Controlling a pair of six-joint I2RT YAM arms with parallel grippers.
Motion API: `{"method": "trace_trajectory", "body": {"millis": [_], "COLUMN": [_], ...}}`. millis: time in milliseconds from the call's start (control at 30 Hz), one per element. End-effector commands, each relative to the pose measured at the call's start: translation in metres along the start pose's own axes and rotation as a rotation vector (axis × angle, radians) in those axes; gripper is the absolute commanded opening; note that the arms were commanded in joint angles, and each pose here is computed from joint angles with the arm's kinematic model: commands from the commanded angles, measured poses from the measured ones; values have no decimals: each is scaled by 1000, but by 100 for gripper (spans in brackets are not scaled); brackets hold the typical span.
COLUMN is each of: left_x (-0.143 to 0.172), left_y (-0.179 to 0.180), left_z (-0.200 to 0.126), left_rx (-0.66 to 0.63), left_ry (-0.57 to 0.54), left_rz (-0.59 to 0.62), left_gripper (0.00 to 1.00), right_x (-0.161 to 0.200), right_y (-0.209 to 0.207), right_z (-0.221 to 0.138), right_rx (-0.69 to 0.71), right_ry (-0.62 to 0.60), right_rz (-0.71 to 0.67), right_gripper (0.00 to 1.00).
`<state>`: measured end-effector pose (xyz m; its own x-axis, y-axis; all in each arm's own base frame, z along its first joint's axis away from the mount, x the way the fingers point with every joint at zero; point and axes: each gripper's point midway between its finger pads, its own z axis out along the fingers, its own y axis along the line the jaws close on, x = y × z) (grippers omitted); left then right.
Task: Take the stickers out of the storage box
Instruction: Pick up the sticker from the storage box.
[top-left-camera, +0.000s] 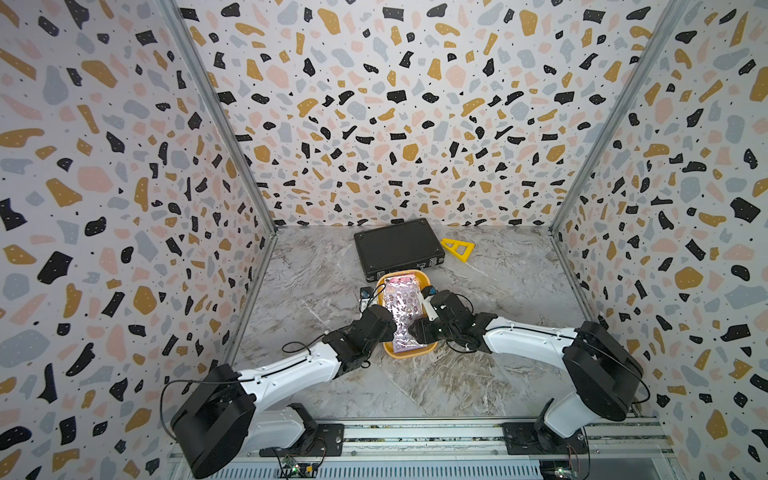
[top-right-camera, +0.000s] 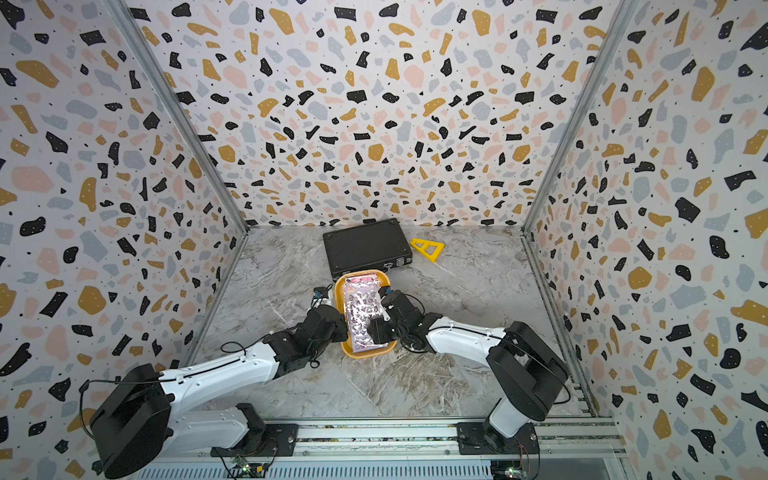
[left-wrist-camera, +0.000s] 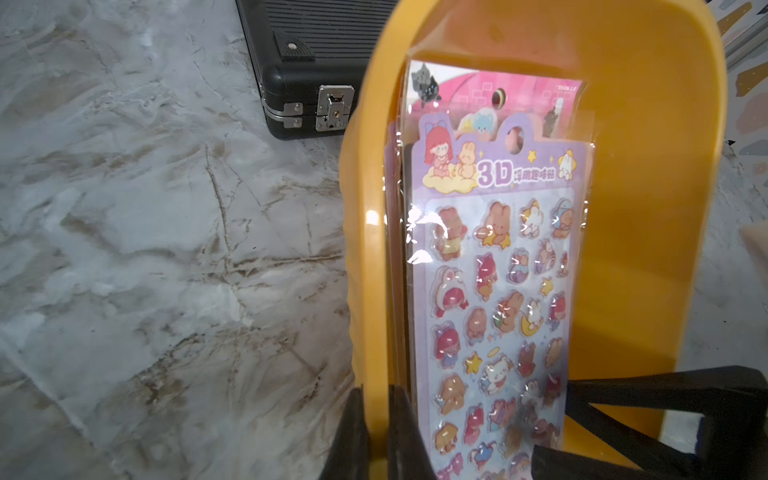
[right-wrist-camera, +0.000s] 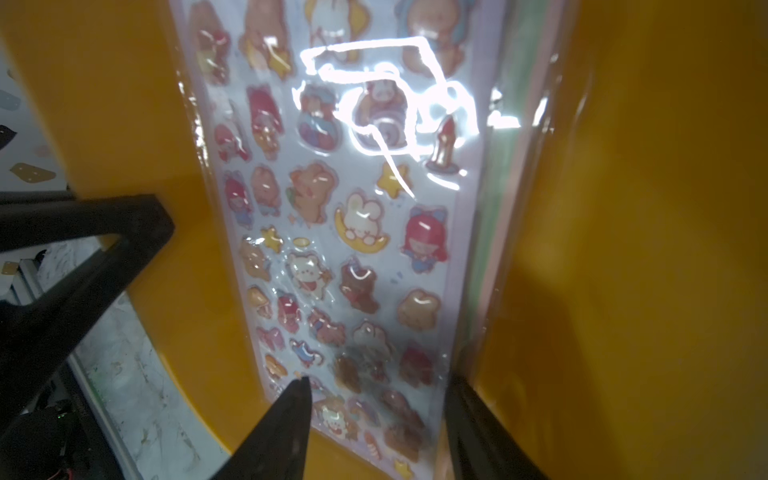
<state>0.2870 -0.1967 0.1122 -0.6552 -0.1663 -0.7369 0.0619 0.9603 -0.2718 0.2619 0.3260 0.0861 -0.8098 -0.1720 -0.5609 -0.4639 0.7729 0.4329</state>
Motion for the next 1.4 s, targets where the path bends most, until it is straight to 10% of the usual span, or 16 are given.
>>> {"method": "trace_trajectory", "body": {"millis": [0,467,1100,1367], "left_x": [-8,-7,-6,-9], "left_y": [-1,4,6,8], "left_z": [0,2,3,-1], "left_rx": [-13,-62,-70,-81], "left_ry": [-36,-18,-13,-24], "left_rz": [11,15,10,8], "left_gripper": [0,0,0,0], "right_x": [-3,-1,14,9], "right_y": [7,40,43,45], "right_z": [-12,-37,-21,-15], "right_rx": [-59,-270,-335,-327], "right_ry": [-15,14,124,118], "right_rz": [18,60,127,140], "right_gripper": [53,31,31,1]}}
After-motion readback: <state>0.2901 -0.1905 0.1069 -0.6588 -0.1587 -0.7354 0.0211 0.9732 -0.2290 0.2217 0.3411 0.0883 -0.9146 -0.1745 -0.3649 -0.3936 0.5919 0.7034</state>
